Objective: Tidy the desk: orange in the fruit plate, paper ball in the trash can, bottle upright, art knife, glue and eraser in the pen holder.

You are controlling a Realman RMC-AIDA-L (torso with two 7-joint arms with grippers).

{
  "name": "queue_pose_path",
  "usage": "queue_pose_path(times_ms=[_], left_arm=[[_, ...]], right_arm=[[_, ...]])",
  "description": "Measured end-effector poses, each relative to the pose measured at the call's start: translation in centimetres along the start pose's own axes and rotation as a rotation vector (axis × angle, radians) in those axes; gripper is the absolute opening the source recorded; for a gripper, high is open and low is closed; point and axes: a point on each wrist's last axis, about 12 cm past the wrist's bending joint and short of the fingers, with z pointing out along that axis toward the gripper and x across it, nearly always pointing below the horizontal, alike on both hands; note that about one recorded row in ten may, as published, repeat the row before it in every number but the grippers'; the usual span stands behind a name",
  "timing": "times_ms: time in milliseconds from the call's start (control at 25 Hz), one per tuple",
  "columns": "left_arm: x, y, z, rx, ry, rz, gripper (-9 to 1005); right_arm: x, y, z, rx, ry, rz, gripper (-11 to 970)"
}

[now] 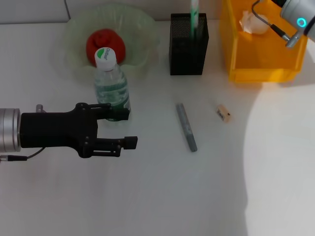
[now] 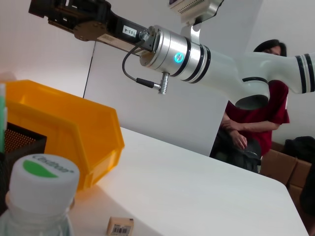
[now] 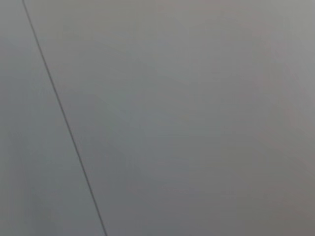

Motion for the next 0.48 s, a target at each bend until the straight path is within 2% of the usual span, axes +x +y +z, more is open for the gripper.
queue_pose_path(times_ms=[40, 80, 120, 200, 240, 280, 320, 360, 440, 480], left_arm=[[-0.1, -0.1, 0.0, 0.01, -0.002, 0.002, 784], [-0.1, -0.1, 0.0, 0.01, -0.002, 0.002, 784], [-0.1, -0.1, 0.0, 0.015, -0.002, 0.003, 784], [-0.1, -0.2, -0.1, 0.016, -0.002, 0.001, 784], [0.0, -0.3, -0.3, 0.019, -0.003, -0.001, 784], [0.0, -0.3, -0.3, 0.019, -0.003, -0.001, 784], [0.0, -0.3, -0.3, 0.02, -0.003, -0.002, 784], [0.1, -0.3, -0.4, 0.021, -0.003, -0.001, 784], [0.1, -0.4, -0.5, 0.026, -0.005, 0.005, 784], [0.1, -0.4, -0.5, 0.027, -0.005, 0.005, 784]], right_arm=[[-0.6, -0.1, -1.2, -0.034, -0.003, -0.008, 273], [-0.6, -0.1, -1.2, -0.034, -0.003, -0.008, 313], [-1.5, -0.3, -2.9, -0.058, -0.004, -0.015, 353], [-1.9, -0.4, -3.7, -0.067, 0.003, -0.013, 433], [-3.0, -0.7, -5.7, -0.078, 0.024, 0.002, 473], [-3.0, -0.7, -5.7, -0.078, 0.024, 0.002, 520], [-3.9, -0.9, -7.4, -0.083, 0.049, 0.016, 567], [-3.9, -0.9, -7.4, -0.083, 0.049, 0.016, 615], [-6.0, -0.9, -10.2, -0.114, 0.115, 0.019, 709], [-6.5, -0.7, -10.9, -0.129, 0.15, 0.019, 718]])
